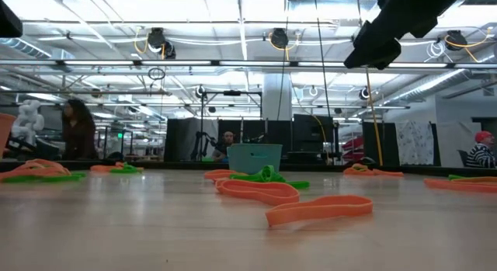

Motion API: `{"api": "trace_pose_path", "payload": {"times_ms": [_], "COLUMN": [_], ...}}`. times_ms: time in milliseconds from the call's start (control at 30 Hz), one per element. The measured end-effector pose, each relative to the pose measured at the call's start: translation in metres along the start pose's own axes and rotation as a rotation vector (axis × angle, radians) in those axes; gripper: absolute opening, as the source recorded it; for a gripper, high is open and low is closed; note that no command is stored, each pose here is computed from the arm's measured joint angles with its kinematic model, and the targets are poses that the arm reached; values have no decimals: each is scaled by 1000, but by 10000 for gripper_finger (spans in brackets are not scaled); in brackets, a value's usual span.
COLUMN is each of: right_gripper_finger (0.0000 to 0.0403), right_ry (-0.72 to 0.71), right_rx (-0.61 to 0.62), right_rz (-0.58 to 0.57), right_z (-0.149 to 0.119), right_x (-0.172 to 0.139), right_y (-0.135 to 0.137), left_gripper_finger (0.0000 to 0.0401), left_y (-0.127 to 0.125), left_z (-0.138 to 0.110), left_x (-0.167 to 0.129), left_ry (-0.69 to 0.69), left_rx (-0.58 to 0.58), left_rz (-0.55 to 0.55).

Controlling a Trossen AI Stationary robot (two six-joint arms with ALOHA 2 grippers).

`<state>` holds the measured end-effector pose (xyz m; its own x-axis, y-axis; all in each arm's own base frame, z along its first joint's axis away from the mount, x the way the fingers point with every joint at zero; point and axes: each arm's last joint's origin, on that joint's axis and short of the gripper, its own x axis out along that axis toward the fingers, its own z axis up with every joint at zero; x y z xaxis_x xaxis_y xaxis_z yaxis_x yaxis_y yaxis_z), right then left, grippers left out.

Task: Sort rubber bands into baskets
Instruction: Put the orange rubber band into the orange bin

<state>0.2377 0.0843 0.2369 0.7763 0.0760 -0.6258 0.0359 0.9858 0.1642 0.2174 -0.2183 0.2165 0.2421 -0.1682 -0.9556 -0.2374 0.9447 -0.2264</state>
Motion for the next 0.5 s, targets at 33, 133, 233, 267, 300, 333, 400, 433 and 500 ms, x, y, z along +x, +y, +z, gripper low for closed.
{"api": "trace_pose_path", "payload": {"times_ms": [33,133,233,267,300,333,400,433,500], "right_gripper_finger": [194,194,194,194,194,194,194,194,194], "right_ry": [-5,-9,-11,-11,-11,-11,-11,-11,-11], "right_rx": [1,1,1,0,-1,-3,-5,-5,-8], "right_rz": [2,3,4,4,4,4,4,4,4], "right_z": [0,1,1,1,1,1,1,1,1], "right_x": [0,0,0,0,0,0,0,0,0], "right_y": [0,0,0,0,0,0,0,0,0], "left_gripper_finger": [34,60,87,96,104,111,123,127,131], "left_y": [0,5,10,11,11,12,13,14,16], "left_z": [0,-3,-6,-6,-7,-7,-6,-5,-1], "left_x": [0,0,-1,-1,-1,-1,-1,-1,-4], "left_ry": [2,26,57,66,73,76,93,98,77], "left_rx": [-13,-40,-70,-77,-78,-77,-44,-18,8], "left_rz": [5,48,105,112,117,122,123,118,115]}}
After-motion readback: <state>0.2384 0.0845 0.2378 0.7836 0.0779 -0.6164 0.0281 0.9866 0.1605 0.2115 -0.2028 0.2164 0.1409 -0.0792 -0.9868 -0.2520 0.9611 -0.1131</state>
